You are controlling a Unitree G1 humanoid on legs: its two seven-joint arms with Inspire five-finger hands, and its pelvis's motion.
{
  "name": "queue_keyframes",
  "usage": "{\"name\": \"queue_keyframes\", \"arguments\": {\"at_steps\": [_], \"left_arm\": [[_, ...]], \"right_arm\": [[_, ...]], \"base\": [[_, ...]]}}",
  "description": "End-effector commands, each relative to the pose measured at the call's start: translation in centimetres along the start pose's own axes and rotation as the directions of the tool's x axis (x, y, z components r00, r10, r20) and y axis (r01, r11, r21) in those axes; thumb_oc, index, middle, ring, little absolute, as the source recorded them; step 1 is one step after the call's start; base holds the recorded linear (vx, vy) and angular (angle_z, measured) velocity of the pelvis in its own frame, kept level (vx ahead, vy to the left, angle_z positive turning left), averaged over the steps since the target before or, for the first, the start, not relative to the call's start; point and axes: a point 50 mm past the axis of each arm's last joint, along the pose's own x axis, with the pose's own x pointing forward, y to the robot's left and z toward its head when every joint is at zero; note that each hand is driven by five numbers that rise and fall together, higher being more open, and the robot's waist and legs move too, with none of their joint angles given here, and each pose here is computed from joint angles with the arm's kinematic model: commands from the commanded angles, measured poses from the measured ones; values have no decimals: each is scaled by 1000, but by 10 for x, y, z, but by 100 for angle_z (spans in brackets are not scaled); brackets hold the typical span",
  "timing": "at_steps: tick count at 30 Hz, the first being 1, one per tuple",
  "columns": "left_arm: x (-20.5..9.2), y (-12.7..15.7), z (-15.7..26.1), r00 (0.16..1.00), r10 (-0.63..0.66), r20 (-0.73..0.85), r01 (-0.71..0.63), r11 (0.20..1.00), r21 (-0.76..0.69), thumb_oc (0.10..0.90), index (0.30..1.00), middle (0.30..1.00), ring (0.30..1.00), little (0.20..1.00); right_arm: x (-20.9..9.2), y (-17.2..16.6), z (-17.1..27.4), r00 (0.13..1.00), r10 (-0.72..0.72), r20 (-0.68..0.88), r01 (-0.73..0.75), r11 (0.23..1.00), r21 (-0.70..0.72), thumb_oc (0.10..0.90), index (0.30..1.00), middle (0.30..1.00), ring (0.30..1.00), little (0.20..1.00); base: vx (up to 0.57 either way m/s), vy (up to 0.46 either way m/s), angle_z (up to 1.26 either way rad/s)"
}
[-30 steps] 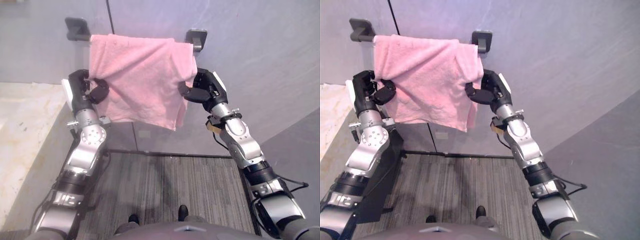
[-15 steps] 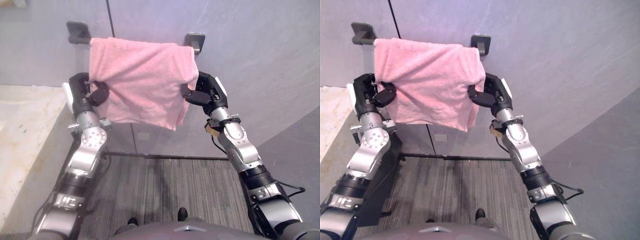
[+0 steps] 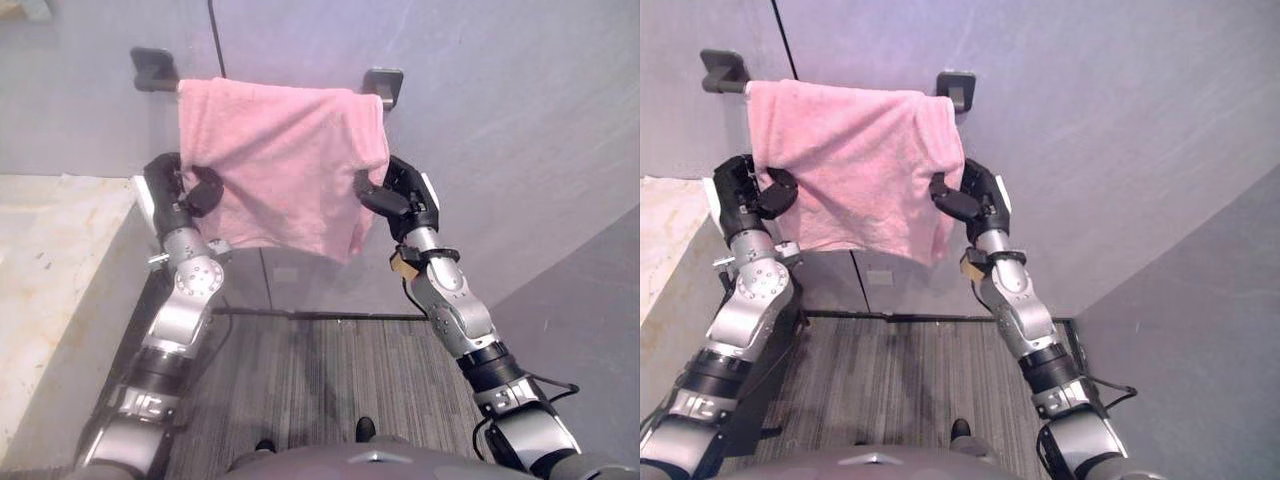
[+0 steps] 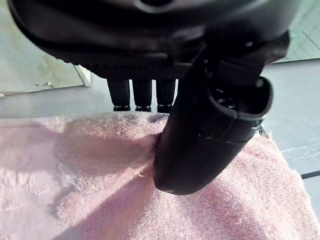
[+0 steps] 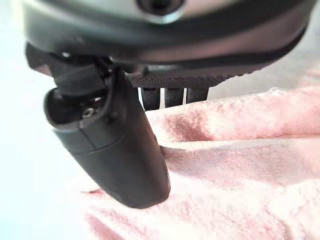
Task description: Organize the bathroom.
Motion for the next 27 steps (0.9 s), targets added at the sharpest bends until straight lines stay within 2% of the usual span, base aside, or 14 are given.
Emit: {"name": "queue_keyframes", "arguments": {"at_steps": [1,11,14,17,20,23,24,26,27], "left_arm": [[9,-2,26,991,1,135,4,999,-32,800,900,900,900,900],[-3,3,19,992,1,129,6,998,-56,800,900,900,900,900],[-10,10,13,992,11,123,-1,997,-74,800,900,900,900,900],[-24,16,-1,993,-31,110,38,997,-63,800,900,900,900,900],[-36,15,-11,990,-106,98,110,993,-43,800,900,900,900,900],[-53,10,-21,964,-237,121,237,971,15,800,900,900,900,900],[-65,6,-31,940,-333,81,332,943,21,800,900,900,900,900],[-76,2,-38,900,-429,78,424,903,73,800,900,900,900,900],[-86,-1,-45,852,-519,65,506,850,146,800,900,900,900,900]], "right_arm": [[-2,-4,20,991,19,133,-11,998,-67,800,900,900,900,900],[-21,-23,22,979,-36,202,82,971,-225,800,900,900,900,900],[-34,-29,13,981,-46,190,100,953,-285,800,900,900,900,900],[-54,-40,0,973,-87,213,165,909,-382,800,900,900,900,900],[-67,-46,-7,964,-90,249,201,860,-469,800,900,900,900,900],[-83,-60,-28,958,-154,242,263,806,-530,800,900,900,900,900],[-93,-68,-43,962,-174,212,267,767,-584,800,900,900,900,900],[-101,-73,-55,965,-199,170,262,748,-610,800,900,900,900,900],[-108,-80,-65,963,-237,124,262,740,-619,800,900,900,900,900]], "base": [[-23,-17,-3],[-36,-13,-3],[-71,-13,-3],[-103,-20,-2],[-92,-16,-2],[-103,-20,-1],[-106,-29,-1],[-111,-38,-3],[-116,-49,-6]]}}
